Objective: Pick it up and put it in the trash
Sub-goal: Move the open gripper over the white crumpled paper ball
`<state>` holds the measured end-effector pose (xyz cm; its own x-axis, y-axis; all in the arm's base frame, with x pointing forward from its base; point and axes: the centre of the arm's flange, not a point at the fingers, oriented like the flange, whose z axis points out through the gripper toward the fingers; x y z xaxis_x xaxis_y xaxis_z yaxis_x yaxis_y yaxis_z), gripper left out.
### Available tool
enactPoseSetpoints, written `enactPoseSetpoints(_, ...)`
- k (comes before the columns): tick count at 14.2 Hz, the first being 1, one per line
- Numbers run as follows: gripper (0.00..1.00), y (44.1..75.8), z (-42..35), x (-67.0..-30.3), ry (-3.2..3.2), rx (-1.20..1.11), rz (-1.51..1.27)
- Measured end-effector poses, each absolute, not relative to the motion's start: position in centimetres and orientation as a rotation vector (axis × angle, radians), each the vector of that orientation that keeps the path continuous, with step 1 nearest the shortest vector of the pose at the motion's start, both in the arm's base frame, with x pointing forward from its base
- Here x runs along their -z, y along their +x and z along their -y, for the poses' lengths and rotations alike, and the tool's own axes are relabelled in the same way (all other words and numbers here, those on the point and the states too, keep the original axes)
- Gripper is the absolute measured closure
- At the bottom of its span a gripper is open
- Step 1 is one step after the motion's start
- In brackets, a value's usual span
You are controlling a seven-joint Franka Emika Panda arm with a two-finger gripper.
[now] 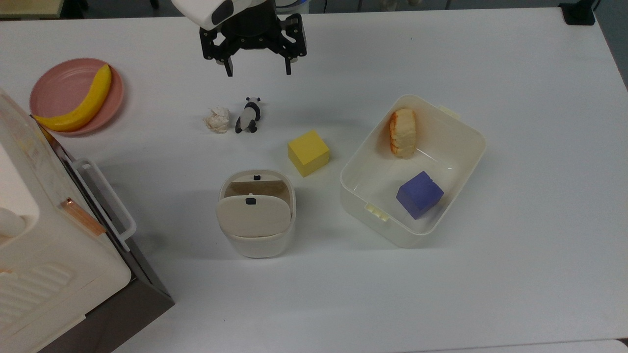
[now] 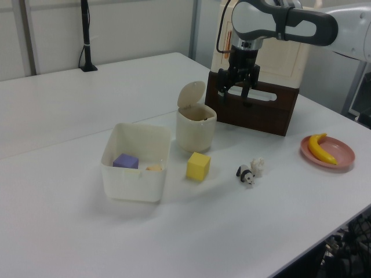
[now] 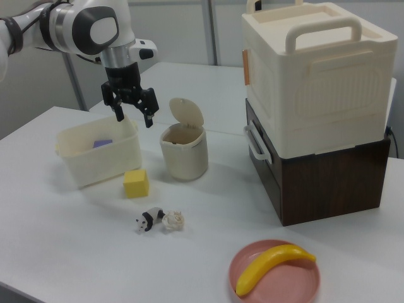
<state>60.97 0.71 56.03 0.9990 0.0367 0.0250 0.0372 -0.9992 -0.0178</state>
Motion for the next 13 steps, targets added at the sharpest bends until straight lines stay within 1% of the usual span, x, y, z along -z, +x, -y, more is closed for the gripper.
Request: enactPoseSetpoints(13,0.0,60.93,-0.32,-55.92,-3.123,0.035,0.055)
